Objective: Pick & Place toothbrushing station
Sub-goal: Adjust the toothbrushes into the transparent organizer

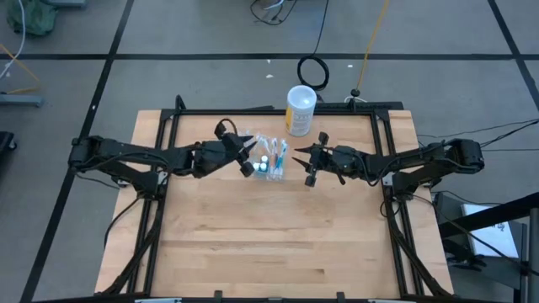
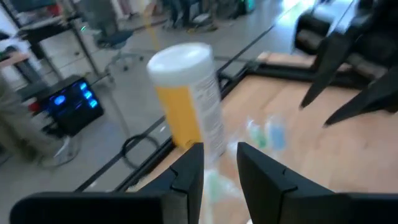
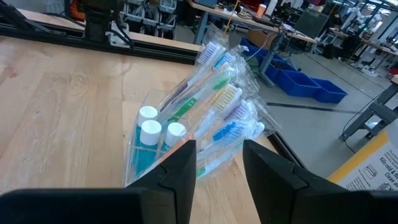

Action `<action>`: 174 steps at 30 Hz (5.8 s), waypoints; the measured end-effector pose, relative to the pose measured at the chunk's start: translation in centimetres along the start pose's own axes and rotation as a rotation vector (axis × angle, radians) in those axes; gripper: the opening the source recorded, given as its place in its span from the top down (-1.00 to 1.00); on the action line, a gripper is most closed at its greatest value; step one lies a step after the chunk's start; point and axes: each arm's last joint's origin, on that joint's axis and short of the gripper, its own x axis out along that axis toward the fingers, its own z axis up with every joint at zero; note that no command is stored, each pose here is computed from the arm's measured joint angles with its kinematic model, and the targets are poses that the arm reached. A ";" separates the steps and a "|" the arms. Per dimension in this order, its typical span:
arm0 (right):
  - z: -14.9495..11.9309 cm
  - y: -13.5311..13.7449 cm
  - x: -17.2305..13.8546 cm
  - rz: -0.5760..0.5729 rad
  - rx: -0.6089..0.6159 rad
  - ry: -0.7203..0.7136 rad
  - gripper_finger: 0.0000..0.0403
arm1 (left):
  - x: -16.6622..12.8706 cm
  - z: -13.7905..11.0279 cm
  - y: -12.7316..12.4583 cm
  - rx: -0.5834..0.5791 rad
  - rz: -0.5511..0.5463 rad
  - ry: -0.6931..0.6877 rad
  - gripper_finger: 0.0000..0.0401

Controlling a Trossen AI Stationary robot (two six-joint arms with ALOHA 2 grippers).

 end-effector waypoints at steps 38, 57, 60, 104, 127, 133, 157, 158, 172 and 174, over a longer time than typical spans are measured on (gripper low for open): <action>0.1 0.0 0.0 -0.002 0.004 -0.012 0.38 | 6.3 -3.3 3.0 -0.090 -0.097 0.128 0.97; 0.0 0.0 0.0 -0.001 0.002 -0.005 0.38 | 1.8 -3.2 3.5 -0.061 -0.032 0.321 0.97; 0.0 0.0 0.0 -0.001 0.002 -0.004 0.38 | 1.7 -3.6 3.6 -0.055 -0.026 0.359 0.98; 0.1 0.0 0.0 -0.002 0.024 -0.012 0.38 | 4.9 -3.0 -0.5 -0.108 -0.362 0.103 0.41; 0.1 0.0 0.0 -0.002 0.022 -0.012 0.38 | 6.4 -3.9 2.8 -0.318 -0.176 0.198 0.41; 0.0 -0.7 0.1 -0.056 0.086 -0.003 0.40 | 6.1 -3.4 2.7 -0.135 -0.221 0.152 0.41; -0.2 -1.1 0.2 -0.063 0.119 0.010 0.42 | 11.0 5.2 4.5 0.469 -0.363 0.631 0.41; -0.2 -1.1 0.2 -0.064 0.119 0.010 0.42 | 11.3 4.8 4.6 0.460 -0.366 0.655 0.41; -0.2 -1.1 0.3 -0.066 0.116 0.009 0.42 | 12.2 3.9 4.9 0.413 -0.444 0.681 0.41; -0.2 -1.1 0.3 -0.066 0.115 0.009 0.42 | 12.2 3.9 4.9 0.428 -0.448 0.677 0.41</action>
